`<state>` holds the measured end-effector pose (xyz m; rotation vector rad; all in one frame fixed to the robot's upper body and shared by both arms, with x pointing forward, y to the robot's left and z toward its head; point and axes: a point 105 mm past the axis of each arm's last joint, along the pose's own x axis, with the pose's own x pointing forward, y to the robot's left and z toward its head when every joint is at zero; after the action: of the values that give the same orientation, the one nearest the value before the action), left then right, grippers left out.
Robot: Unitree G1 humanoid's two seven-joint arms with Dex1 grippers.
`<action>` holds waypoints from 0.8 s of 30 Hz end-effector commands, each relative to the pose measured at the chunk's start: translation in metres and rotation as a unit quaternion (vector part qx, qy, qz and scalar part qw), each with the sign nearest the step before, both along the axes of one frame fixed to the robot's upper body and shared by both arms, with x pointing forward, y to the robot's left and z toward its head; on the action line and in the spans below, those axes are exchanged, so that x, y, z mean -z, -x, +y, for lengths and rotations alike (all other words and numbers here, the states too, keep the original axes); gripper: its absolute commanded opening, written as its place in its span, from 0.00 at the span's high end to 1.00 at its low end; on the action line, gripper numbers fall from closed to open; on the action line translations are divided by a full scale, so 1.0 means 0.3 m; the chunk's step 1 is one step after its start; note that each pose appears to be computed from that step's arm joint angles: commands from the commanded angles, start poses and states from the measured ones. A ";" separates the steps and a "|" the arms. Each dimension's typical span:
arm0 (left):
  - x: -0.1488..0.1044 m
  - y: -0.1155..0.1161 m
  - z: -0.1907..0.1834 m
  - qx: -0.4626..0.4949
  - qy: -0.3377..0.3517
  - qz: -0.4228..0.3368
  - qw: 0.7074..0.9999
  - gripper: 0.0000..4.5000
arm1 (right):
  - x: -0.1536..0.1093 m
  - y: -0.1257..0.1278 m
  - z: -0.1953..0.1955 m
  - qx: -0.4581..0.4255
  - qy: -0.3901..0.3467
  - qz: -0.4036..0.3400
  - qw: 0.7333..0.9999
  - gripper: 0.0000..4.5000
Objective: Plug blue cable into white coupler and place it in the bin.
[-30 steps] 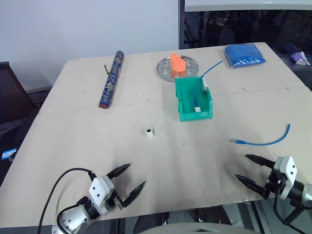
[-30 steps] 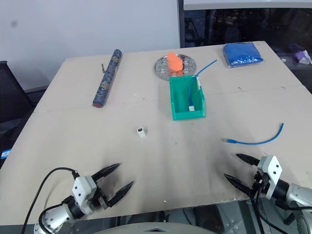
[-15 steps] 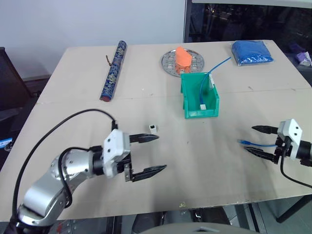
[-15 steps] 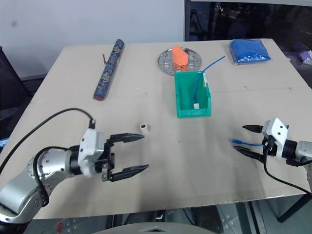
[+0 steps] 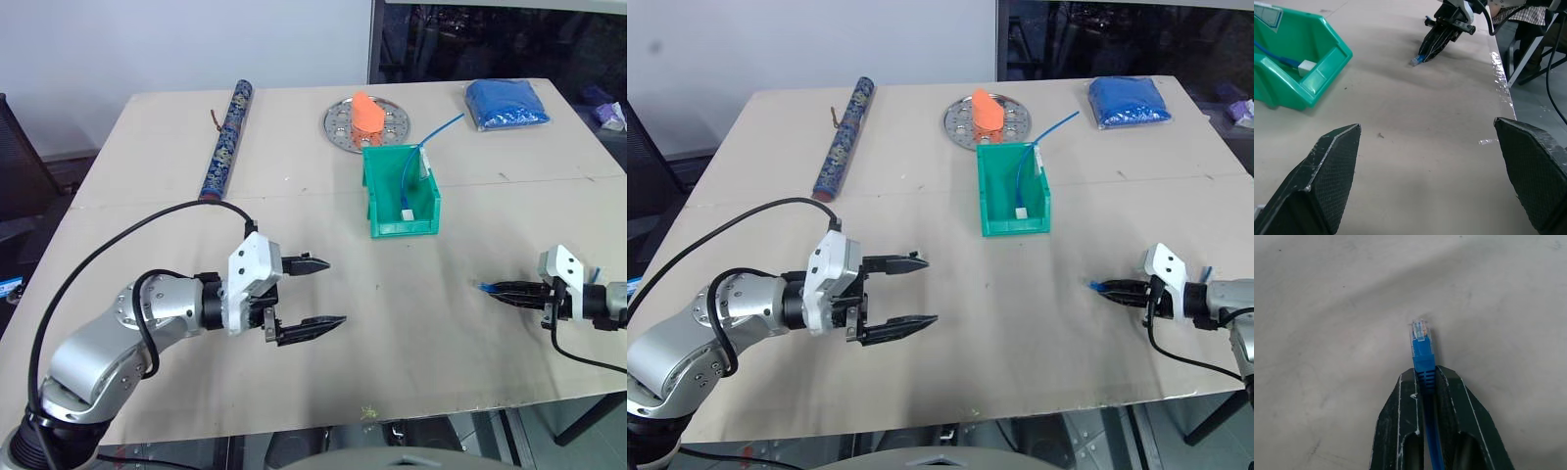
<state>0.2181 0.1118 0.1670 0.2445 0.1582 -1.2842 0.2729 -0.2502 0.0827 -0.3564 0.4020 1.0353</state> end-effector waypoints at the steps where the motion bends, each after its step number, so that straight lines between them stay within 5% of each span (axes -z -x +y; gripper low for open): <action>1: -0.035 0.007 -0.010 0.016 0.000 -0.024 1.000 0.00 | -0.045 -0.013 0.100 -0.045 -0.014 -0.029 0.998 0.99; 7: 0.022 0.010 -0.017 0.065 -0.066 -0.020 0.995 0.00 | -0.043 -0.018 0.326 -0.145 -0.006 -0.049 0.988 0.99; 11: 0.049 -0.060 -0.018 0.039 -0.112 -0.033 0.992 0.00 | -0.041 -0.026 0.450 -0.198 0.010 -0.052 0.979 0.99; 16: 0.077 -0.099 -0.066 0.029 -0.122 -0.035 0.991 0.00 | -0.035 -0.066 0.509 -0.183 0.024 -0.048 0.982 0.99; 19: 0.101 -0.110 -0.079 0.031 -0.128 -0.034 0.991 0.00 | -0.041 -0.064 0.490 -0.177 0.023 -0.050 0.983 0.78; 24: 0.133 -0.150 -0.104 0.038 -0.122 -0.029 0.991 0.00 | -0.119 -0.039 0.416 -0.109 -0.061 -0.072 0.990 0.28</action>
<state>0.2604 0.0845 0.1238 0.4869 0.2941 -1.3241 0.2858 -0.1204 0.0951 -0.4060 0.2647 1.2671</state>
